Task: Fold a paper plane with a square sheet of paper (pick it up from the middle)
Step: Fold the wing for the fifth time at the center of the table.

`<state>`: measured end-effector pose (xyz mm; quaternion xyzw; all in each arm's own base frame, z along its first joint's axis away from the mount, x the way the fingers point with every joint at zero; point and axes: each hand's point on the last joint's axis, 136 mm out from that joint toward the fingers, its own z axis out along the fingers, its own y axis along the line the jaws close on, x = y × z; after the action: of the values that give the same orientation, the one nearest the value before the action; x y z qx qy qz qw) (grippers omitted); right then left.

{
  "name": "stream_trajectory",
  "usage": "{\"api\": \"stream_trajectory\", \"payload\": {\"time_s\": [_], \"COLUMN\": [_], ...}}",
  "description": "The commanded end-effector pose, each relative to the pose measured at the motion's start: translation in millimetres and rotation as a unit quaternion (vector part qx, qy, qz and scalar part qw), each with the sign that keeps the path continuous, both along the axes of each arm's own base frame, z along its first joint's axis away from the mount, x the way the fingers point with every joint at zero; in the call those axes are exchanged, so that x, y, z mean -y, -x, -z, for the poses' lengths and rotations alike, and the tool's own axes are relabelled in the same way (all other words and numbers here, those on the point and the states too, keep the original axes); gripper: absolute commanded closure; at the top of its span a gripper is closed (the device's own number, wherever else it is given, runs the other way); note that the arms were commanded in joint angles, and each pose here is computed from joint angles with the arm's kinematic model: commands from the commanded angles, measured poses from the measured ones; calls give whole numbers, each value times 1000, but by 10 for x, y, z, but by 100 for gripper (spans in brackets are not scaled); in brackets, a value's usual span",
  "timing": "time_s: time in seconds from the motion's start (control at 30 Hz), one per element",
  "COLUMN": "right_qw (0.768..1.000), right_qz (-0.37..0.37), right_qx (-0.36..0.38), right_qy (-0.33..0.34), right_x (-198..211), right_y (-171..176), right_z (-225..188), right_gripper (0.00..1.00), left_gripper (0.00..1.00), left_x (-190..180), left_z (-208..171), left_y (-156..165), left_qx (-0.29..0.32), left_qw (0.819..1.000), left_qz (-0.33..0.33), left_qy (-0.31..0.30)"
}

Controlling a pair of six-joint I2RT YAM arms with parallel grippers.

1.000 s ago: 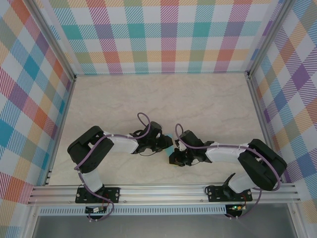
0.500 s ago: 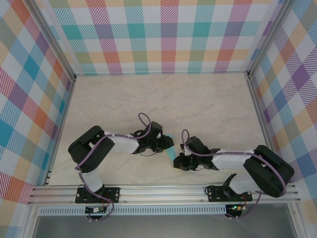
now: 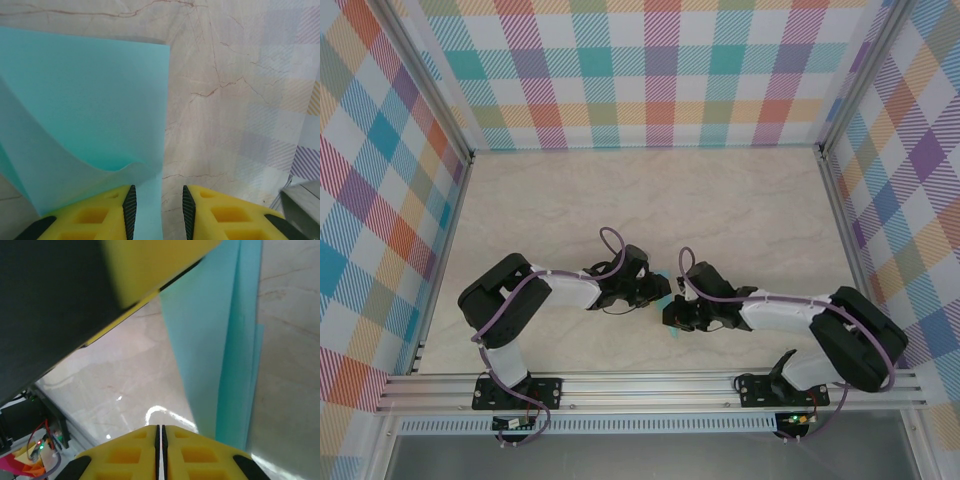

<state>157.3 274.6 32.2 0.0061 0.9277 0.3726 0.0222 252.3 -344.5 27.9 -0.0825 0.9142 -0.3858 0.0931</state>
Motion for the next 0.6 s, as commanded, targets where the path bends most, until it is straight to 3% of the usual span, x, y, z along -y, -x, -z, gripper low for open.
{"api": "stream_trajectory", "payload": {"time_s": [0.0,0.27,0.43,0.57], "right_qw": [1000,1000,998,995], "right_qz": [4,0,6,8], "right_qx": [23,25,3,-35], "right_qy": [-5,-1,57,94], "right_x": [-112,-84,111,296], "right_y": [-169,-176,-145,38], "right_z": [-62,-26,223,499], "right_gripper": [88,88,89,95], "left_gripper": [67,67,66,65], "left_x": [-128,-113,-113,-101], "left_z": [247,223,178,91], "left_y": [71,72,74,45], "left_qx": [-26,-25,-20,-8], "left_qw": [999,999,999,999], "left_qz": [-2,0,1,4], "left_qy": [-44,-41,-39,-37]}}
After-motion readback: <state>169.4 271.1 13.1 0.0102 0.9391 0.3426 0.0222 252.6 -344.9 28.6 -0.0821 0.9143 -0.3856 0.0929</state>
